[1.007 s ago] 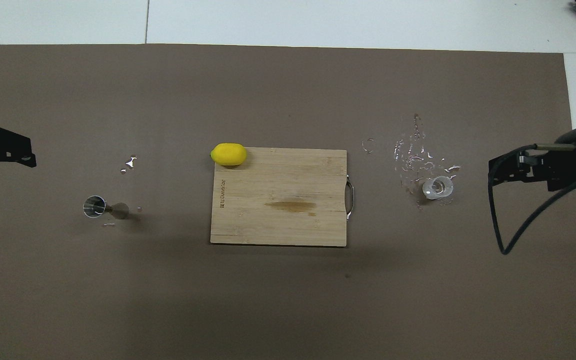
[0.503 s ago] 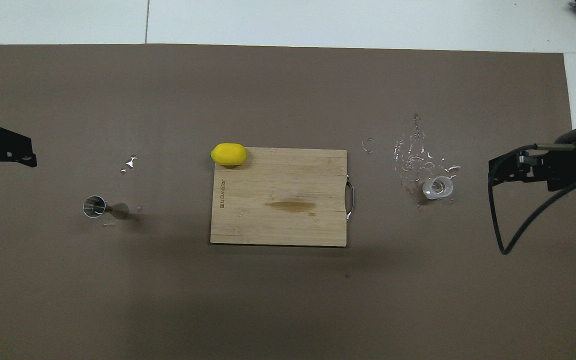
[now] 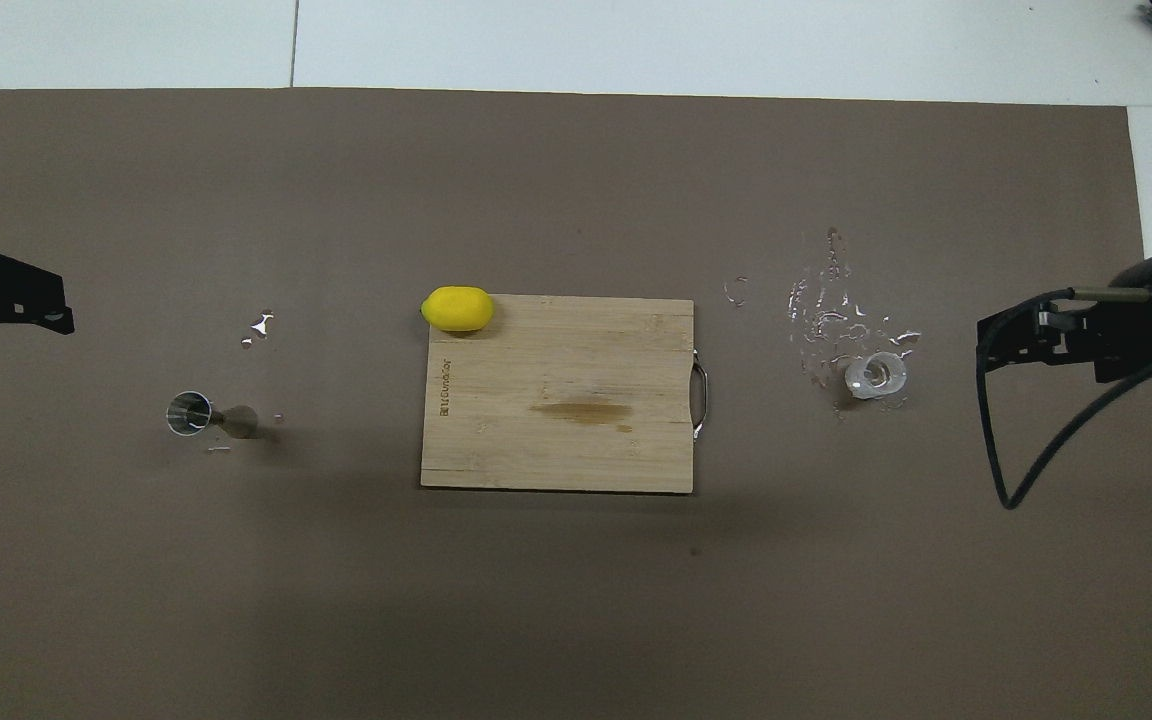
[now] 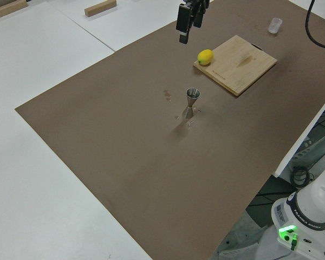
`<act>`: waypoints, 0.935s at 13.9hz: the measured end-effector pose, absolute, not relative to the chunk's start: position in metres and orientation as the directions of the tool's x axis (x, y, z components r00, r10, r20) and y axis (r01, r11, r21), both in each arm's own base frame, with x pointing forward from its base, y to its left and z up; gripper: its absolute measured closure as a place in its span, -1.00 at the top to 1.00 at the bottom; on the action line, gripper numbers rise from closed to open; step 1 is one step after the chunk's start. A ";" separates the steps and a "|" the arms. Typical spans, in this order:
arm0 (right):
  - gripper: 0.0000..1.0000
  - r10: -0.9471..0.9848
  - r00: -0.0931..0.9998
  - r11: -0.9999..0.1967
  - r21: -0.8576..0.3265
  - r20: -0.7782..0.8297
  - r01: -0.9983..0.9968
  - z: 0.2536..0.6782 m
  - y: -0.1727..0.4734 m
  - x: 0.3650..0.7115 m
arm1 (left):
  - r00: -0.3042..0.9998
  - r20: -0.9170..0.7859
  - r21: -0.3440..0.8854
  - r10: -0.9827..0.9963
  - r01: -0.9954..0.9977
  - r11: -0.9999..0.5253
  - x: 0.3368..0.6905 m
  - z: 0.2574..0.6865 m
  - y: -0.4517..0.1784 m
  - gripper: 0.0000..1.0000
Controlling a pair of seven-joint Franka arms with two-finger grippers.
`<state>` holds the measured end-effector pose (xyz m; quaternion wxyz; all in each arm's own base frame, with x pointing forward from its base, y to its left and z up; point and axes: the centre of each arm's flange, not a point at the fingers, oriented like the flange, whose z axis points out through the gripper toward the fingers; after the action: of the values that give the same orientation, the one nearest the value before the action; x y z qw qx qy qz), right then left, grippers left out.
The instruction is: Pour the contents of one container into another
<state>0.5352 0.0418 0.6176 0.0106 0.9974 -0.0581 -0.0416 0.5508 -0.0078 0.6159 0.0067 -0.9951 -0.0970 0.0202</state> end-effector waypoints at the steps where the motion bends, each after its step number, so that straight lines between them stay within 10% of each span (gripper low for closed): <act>1: 1.00 -0.117 0.990 -0.993 0.026 -0.082 -0.115 0.618 0.042 0.535 | 0.981 -0.028 -0.015 0.193 0.192 -0.981 0.552 0.615 -0.008 1.00; 13: 1.00 -0.117 0.990 -0.993 0.026 -0.082 -0.115 0.618 0.042 0.535 | 0.981 0.139 0.028 0.139 0.136 -0.990 0.544 0.571 -0.072 1.00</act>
<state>0.5352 0.0418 0.6176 0.0106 0.9974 -0.0581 -0.0416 0.5438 -0.0717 0.5708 -0.0092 -0.9951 -0.0691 -0.0705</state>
